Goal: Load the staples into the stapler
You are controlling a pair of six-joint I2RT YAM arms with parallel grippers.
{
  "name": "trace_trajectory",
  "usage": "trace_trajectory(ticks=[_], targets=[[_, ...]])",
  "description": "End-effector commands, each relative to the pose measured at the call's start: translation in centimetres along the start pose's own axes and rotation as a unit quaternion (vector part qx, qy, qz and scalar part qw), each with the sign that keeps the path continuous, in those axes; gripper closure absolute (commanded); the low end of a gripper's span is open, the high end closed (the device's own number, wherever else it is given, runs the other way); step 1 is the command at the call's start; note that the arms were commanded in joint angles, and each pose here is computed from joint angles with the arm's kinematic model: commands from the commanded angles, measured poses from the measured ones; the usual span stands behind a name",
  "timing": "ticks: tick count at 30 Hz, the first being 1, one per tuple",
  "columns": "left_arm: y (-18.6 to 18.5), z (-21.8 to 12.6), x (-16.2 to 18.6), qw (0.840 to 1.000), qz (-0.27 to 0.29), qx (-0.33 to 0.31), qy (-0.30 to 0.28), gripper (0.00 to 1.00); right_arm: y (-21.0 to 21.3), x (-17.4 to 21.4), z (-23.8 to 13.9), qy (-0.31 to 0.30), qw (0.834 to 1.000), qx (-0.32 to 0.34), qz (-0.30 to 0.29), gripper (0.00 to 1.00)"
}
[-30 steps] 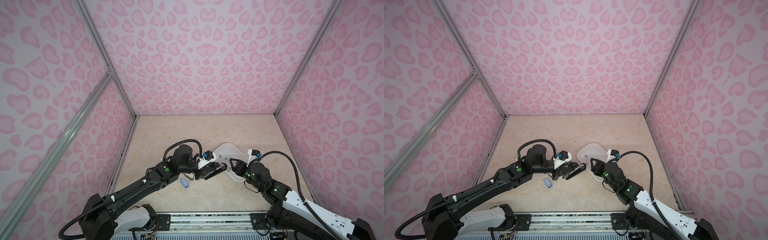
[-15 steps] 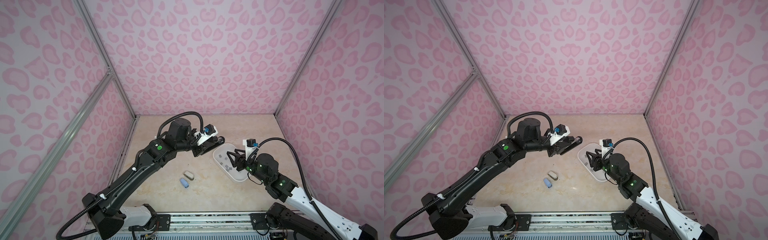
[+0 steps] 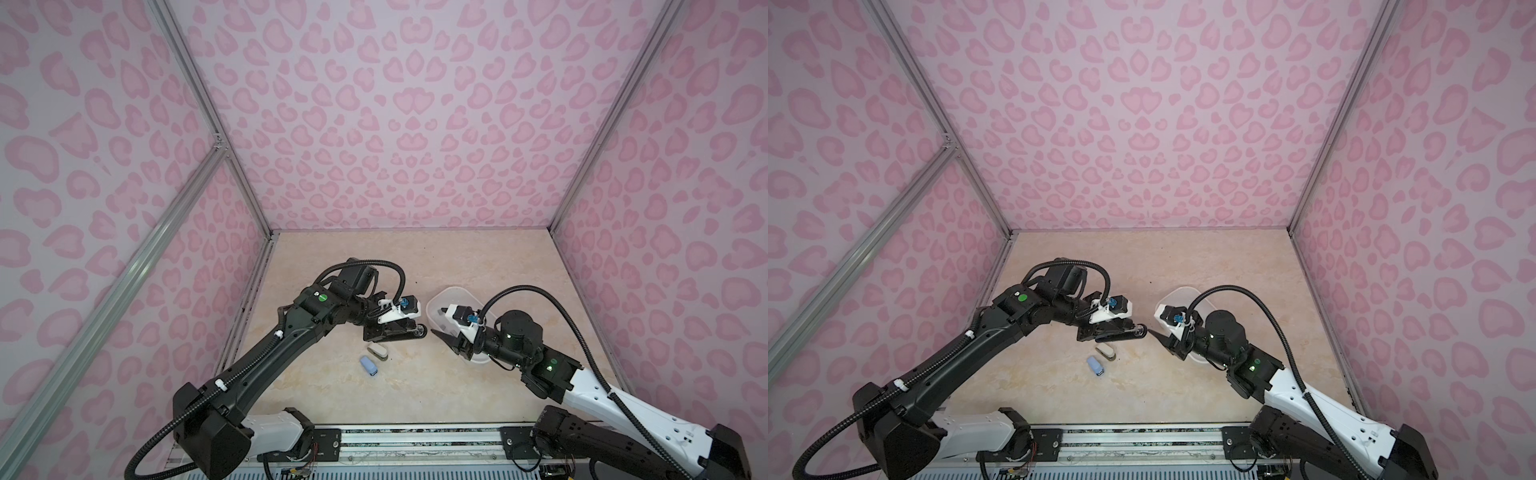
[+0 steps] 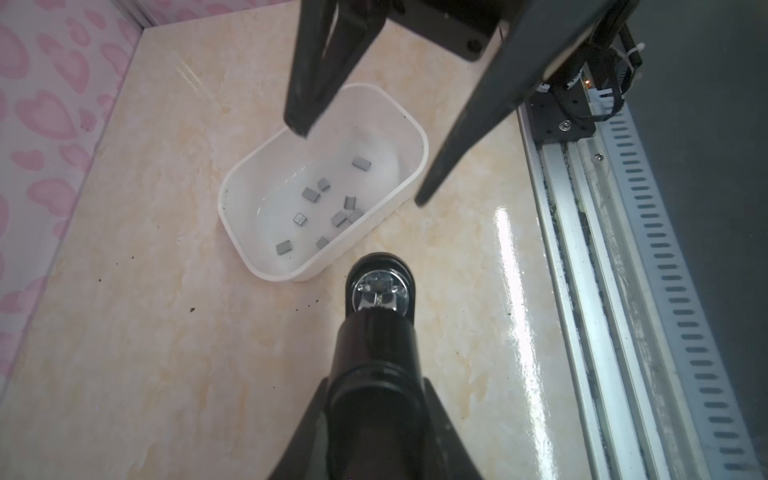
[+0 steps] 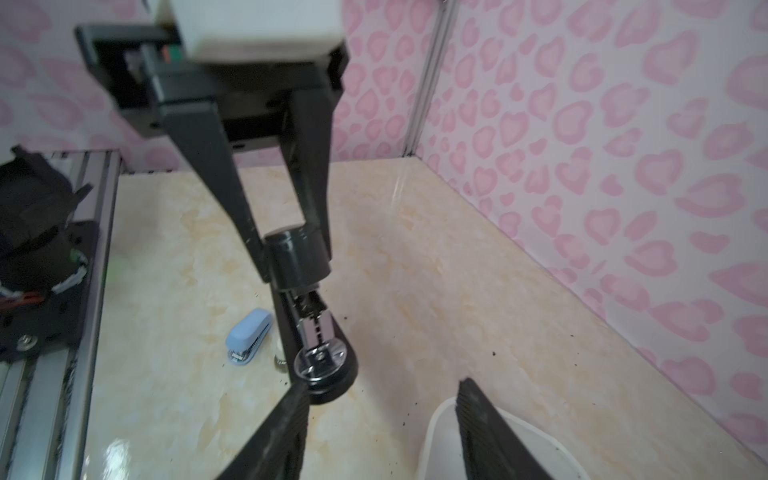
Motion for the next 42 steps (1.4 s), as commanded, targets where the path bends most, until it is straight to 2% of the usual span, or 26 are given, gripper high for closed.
trace_trajectory(ticks=[1,5,8,16,20,23,30,32,37,42], targets=[[-1.1,-0.6,-0.6,0.997,0.050,0.027,-0.051,0.96,1.4,-0.7,0.5,-0.040,0.996,-0.052,-0.056,0.42],[-1.8,-0.8,-0.8,0.996,0.063,0.029,-0.063,0.96,1.7,-0.7,1.0,-0.061,0.996,-0.057,-0.029,0.42],[-1.9,-0.2,-0.6,0.996,0.064,0.028,-0.051,0.96,1.8,-0.9,1.4,-0.059,0.996,-0.068,-0.018,0.43],[-1.3,0.4,-0.8,0.998,0.058,0.015,-0.034,0.96,1.9,-1.1,3.1,-0.037,0.995,-0.093,-0.004,0.63],[-1.2,0.4,-0.8,0.998,0.056,0.007,-0.030,0.96,2.4,-1.1,3.8,-0.020,0.993,-0.117,-0.003,0.77],[-1.3,0.1,-0.9,0.998,0.058,0.005,-0.035,0.96,2.5,-0.8,4.2,-0.007,0.993,-0.121,-0.002,0.82],[-1.5,-1.5,-1.1,0.995,0.064,0.001,-0.071,0.96,2.7,-0.3,4.3,0.001,0.992,-0.125,0.001,0.82],[-1.5,-1.5,-1.1,0.995,0.063,0.003,-0.073,0.96,2.9,-0.3,4.4,-0.002,0.991,-0.134,0.003,0.76],[-1.6,-1.6,-1.2,0.995,0.064,0.008,-0.075,0.96,2.9,-0.2,4.8,-0.001,0.991,-0.135,0.007,0.74],[-1.8,-1.8,-1.1,0.995,0.068,0.009,-0.078,0.96,2.6,0.1,4.9,0.015,0.993,-0.115,0.005,0.62]])
Point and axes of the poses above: each gripper's point midway between its finger pads, its own z axis out along the fingers, its own y axis along the line the jaws close on, x = y × z, the point moved 9 cm from there along -z, back along the fingers, and after that the axes turned 12 degrees about -z, right-handed, at the moved point
